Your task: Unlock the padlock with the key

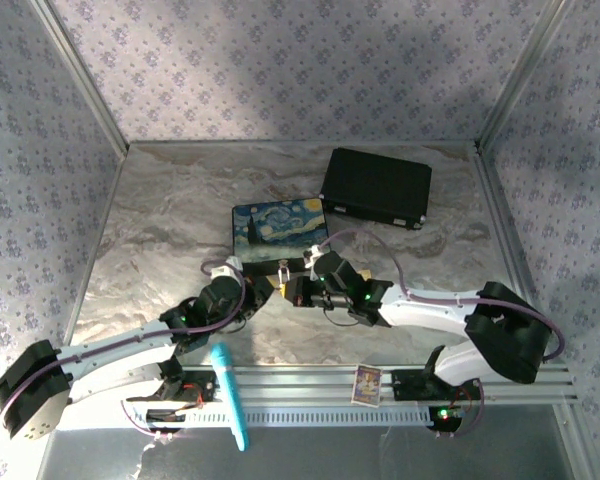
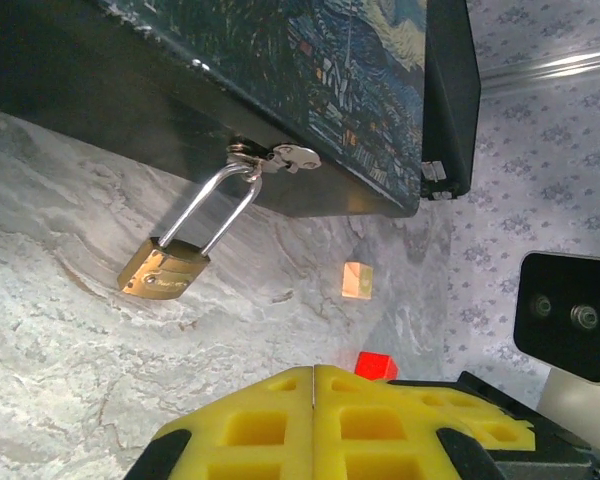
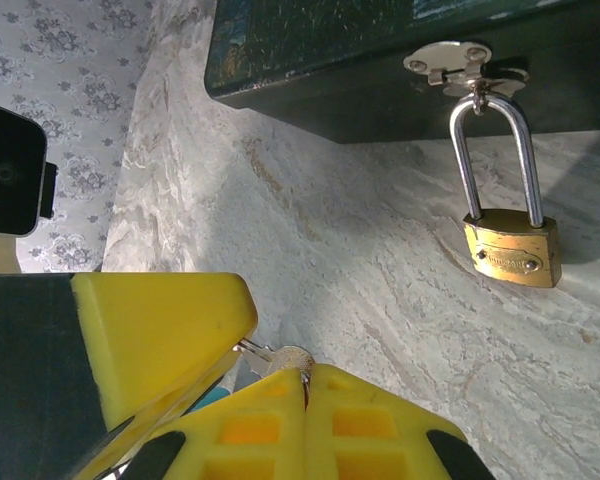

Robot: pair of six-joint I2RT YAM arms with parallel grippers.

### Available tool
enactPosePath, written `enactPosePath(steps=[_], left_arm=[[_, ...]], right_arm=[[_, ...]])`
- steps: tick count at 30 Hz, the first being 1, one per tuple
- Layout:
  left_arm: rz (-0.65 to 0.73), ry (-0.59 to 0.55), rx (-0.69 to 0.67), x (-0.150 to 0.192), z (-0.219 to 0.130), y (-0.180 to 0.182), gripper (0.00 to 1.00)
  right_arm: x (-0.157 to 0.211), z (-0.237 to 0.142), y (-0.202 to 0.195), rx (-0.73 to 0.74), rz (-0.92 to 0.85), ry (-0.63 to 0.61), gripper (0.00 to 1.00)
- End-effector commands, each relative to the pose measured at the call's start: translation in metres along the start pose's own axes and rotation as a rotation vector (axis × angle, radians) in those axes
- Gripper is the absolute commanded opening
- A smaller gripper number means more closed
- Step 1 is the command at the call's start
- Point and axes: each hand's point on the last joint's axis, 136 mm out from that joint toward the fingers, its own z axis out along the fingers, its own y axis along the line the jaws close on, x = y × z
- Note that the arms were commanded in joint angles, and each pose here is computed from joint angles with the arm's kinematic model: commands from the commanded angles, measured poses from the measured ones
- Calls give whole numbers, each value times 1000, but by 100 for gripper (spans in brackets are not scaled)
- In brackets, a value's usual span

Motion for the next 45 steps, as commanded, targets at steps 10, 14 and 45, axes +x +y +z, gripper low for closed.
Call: enactPosePath(steps=[10,14,45], left_arm=[[358,63,72,-9,-15,-42,0],[473,173,154,-2,-20,-58,0],[672,322,505,33,-33,-133,0]], right_arm=[[-33,-52,-6,-61,-173,-68,99],[-42,-79,4,-214,-280,-63,98],[-19,-94,57,-561,-378,-4,29]])
